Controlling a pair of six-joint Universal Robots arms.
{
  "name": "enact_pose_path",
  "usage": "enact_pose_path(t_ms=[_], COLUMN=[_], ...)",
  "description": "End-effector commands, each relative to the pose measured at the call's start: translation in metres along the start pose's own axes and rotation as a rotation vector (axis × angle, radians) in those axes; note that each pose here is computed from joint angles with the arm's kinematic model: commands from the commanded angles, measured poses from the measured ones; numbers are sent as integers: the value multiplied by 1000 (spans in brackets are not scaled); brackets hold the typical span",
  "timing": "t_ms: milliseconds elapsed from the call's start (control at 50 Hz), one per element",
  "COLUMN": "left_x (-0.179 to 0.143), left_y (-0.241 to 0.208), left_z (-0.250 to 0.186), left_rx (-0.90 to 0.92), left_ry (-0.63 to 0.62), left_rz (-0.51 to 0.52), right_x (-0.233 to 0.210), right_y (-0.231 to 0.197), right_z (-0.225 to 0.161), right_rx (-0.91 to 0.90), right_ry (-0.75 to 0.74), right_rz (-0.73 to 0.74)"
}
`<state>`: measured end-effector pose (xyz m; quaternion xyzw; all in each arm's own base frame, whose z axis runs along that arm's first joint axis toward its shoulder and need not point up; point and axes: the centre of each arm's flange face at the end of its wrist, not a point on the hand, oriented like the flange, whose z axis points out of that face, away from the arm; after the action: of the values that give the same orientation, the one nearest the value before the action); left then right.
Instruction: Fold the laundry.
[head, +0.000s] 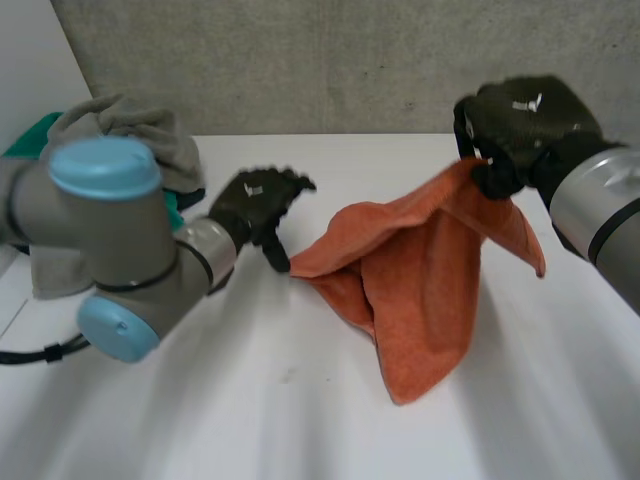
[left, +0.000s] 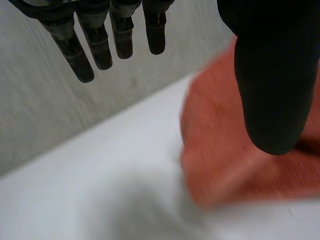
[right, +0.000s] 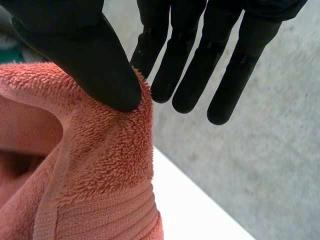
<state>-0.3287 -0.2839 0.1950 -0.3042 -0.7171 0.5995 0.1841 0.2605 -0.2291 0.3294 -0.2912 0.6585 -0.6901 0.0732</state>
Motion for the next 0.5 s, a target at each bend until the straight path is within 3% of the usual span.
enact_pose_path(t_ms=[20,180,340,400,500], left_x=[-1,4,27,45,66], left_y=[33,45,52,56,62], left_z=[19,39,50,45,30], left_rx=[-30,-27,-46,-91,-141], left_ry=[-15,-2,104,217,259], left_rz=[-42,-169,-471,-585,-588], right_x=[8,8,7,10,7], right_y=[-56,-86,-89,-85,-78], right_z=[-26,-56,-63,-58,-54], right_rx=[189,293,307,292,266], right_ry=[16,0,-3,8,-1], right_rz=[89,111,152,152,147])
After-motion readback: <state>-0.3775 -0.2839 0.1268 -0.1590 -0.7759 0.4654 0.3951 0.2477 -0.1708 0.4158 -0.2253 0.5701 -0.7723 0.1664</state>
